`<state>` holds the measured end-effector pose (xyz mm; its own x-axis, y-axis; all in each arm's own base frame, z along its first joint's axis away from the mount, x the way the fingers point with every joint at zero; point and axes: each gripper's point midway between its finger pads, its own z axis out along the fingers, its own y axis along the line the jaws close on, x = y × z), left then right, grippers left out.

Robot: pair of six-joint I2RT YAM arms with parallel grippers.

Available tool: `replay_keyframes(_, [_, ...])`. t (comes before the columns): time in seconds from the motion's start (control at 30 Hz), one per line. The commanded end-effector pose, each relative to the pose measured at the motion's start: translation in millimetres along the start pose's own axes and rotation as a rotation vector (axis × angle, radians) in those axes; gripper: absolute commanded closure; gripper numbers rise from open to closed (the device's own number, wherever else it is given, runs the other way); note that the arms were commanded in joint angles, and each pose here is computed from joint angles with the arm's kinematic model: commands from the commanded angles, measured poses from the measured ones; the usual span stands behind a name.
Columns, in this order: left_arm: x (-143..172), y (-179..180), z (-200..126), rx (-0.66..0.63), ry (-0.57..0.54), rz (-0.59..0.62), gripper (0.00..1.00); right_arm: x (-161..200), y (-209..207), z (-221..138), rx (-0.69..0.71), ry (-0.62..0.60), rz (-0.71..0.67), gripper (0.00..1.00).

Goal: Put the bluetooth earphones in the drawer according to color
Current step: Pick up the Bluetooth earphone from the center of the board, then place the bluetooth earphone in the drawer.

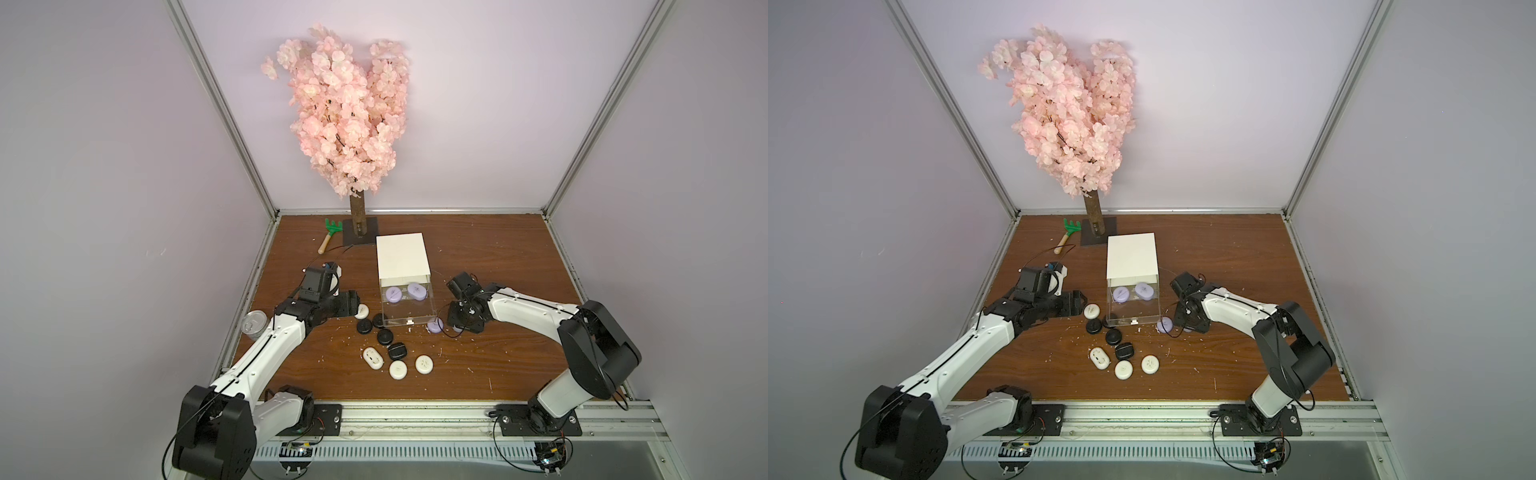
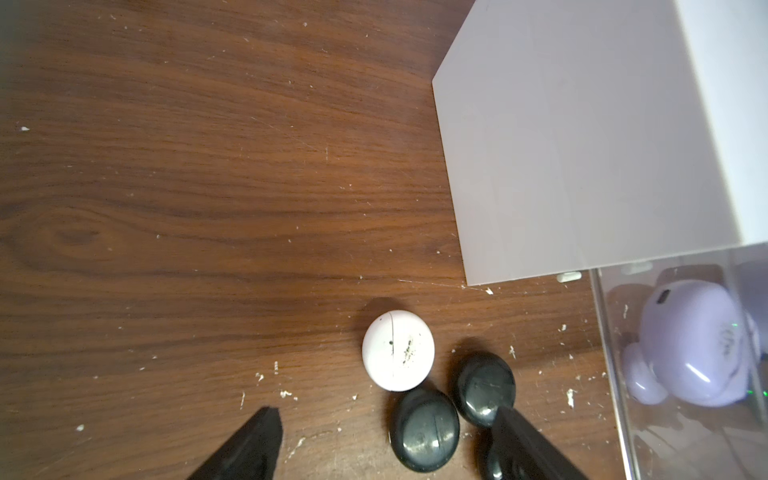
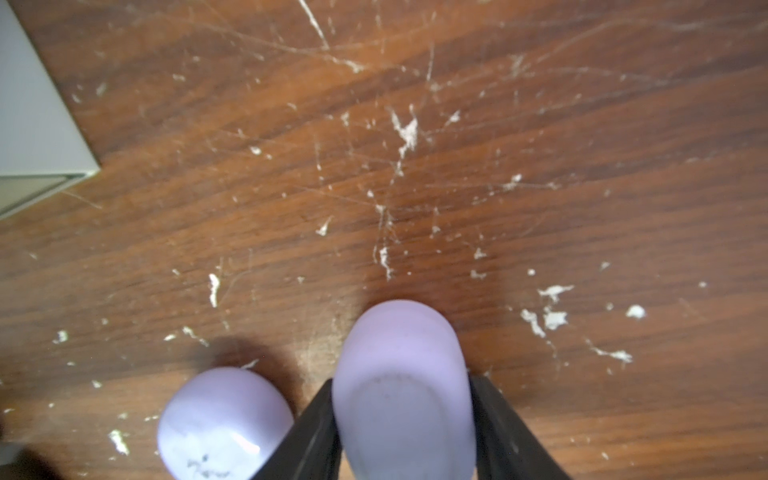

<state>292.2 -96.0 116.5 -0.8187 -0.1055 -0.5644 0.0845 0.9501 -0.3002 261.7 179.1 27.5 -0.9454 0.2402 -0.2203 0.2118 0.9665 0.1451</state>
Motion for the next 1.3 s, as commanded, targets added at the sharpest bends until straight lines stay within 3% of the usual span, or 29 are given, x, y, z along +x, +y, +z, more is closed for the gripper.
replay_keyframes(0.0, [1.9,4.4,1.3,-0.017,0.004,0.008,0.16,-6.7,-4.0,-8.7,0.040,-0.017,-0.039,0.48])
replay_keyframes(0.17, [1.9,4.2,1.8,-0.016,0.005,0.008,0.16,-12.5,-6.8,-13.3,0.083,-0.025,-0.108,0.69])
replay_keyframes(0.33, [1.7,3.6,1.4,-0.015,0.004,0.009,0.16,-23.6,-12.3,-38.1,0.124,-0.069,-0.208,0.80])
replay_keyframes(0.5, [2.2,4.5,1.7,-0.017,0.006,0.008,0.16,-36.8,-17.3,-82.3,0.137,-0.141,-0.311,0.81])
replay_keyframes(0.67, [1.7,3.6,1.5,-0.014,0.005,0.009,0.16,-49.8,-3.5,-139.2,0.054,-0.247,-0.434,0.83])
replay_keyframes(0.9, [1.0,4.1,0.5,-0.017,0.000,0.010,0.16,-51.2,63.6,-206.8,-0.227,-0.394,-0.699,0.87])
replay_keyframes(1.0, [1.4,4.5,0.8,-0.019,0.001,0.010,0.16,-45.8,92.2,-221.5,-0.274,-0.437,-0.825,0.85])
replay_keyframes(1.27, [0.9,5.2,0.7,-0.022,-0.001,0.008,0.16,-0.7,164.6,-221.1,-0.440,-0.436,-1.200,0.85])
